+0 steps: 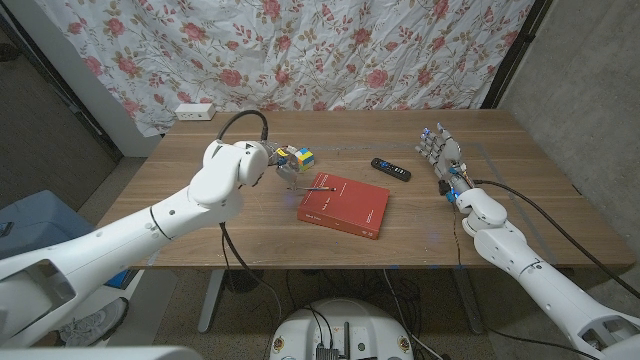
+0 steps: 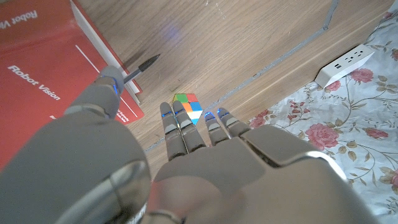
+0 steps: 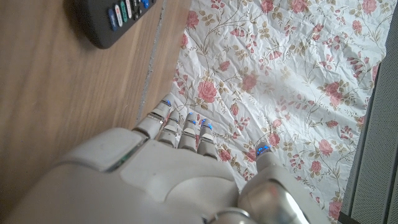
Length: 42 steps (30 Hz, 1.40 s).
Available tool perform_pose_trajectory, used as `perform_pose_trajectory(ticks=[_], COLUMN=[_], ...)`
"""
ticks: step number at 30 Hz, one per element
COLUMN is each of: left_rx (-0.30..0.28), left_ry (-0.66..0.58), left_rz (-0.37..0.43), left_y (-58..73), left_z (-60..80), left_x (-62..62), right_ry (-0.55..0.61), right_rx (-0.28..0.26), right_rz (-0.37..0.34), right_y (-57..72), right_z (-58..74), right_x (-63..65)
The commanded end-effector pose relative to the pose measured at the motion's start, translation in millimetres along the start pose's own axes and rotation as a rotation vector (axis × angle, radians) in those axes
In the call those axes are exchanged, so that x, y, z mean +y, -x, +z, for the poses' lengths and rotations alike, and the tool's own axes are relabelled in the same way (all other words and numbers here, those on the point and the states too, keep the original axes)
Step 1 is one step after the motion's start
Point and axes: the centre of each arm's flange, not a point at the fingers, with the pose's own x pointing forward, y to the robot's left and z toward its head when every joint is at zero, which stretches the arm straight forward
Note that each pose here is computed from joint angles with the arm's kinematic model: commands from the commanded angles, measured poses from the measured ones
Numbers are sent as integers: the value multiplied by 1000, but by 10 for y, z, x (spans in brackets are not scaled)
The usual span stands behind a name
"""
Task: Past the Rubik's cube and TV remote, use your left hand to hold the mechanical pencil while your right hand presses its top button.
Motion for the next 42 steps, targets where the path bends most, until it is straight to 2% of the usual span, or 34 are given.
perform_pose_trajectory(ticks=[1, 20, 31, 42], left_rx=[24, 12, -3, 19], left_ry=[26, 33, 35, 18], left_rz=[0, 6, 14, 56], left_y=[-55, -193, -272, -233], left_z=[82, 102, 125, 134], left_x=[-139, -329, -378, -358], right_ry=[3, -8, -9, -12], right_rx=[9, 6, 17, 27], right_rz=[9, 5, 12, 13], right_y=[25, 31, 33, 25], right_z=[-16, -41, -54, -97], right_x=[-1, -2, 4, 25])
